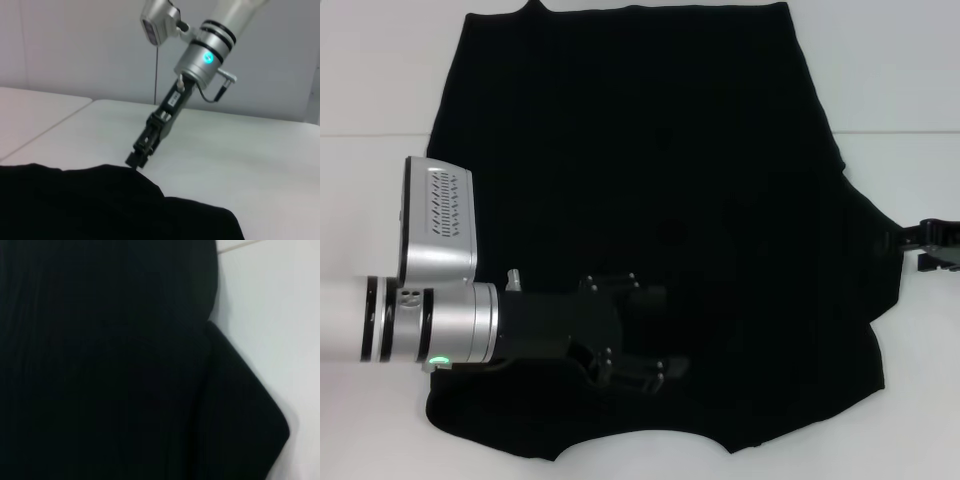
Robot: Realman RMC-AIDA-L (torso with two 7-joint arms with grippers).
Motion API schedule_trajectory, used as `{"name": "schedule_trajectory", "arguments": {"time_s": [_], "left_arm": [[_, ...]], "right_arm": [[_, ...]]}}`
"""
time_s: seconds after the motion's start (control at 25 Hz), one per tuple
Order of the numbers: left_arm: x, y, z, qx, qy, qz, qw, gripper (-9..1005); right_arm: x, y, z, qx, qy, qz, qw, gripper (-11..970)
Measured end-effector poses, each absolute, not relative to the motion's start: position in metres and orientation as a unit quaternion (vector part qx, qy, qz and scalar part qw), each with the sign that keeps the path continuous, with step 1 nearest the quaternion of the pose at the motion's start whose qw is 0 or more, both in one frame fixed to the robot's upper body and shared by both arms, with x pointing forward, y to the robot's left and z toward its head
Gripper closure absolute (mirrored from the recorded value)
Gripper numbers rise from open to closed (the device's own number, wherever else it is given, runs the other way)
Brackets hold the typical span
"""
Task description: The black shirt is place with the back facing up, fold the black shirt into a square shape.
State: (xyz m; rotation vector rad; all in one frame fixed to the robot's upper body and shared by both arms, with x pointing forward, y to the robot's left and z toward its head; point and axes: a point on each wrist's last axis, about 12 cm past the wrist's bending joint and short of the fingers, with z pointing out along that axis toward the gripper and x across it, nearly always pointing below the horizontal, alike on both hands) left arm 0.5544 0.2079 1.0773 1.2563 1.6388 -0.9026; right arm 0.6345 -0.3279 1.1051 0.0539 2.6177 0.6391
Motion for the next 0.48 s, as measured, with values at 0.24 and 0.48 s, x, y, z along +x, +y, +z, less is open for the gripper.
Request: {"name": "schedule_trajectory", "arguments": {"time_s": [0.24,0.48], "left_arm": [[0.556,0.208,1.079,0.496,0.656,-0.364,0.438,96],[0.556,0.211,1.079,0.488,0.661,-0.365,0.439,95]], "right_arm": [[0.633,-0.321,1.1,0.018,0.947,0.232,0.22,135],[0.631,-0.318,1.092,0.022,0.948,0.225,0.223,315]]}}
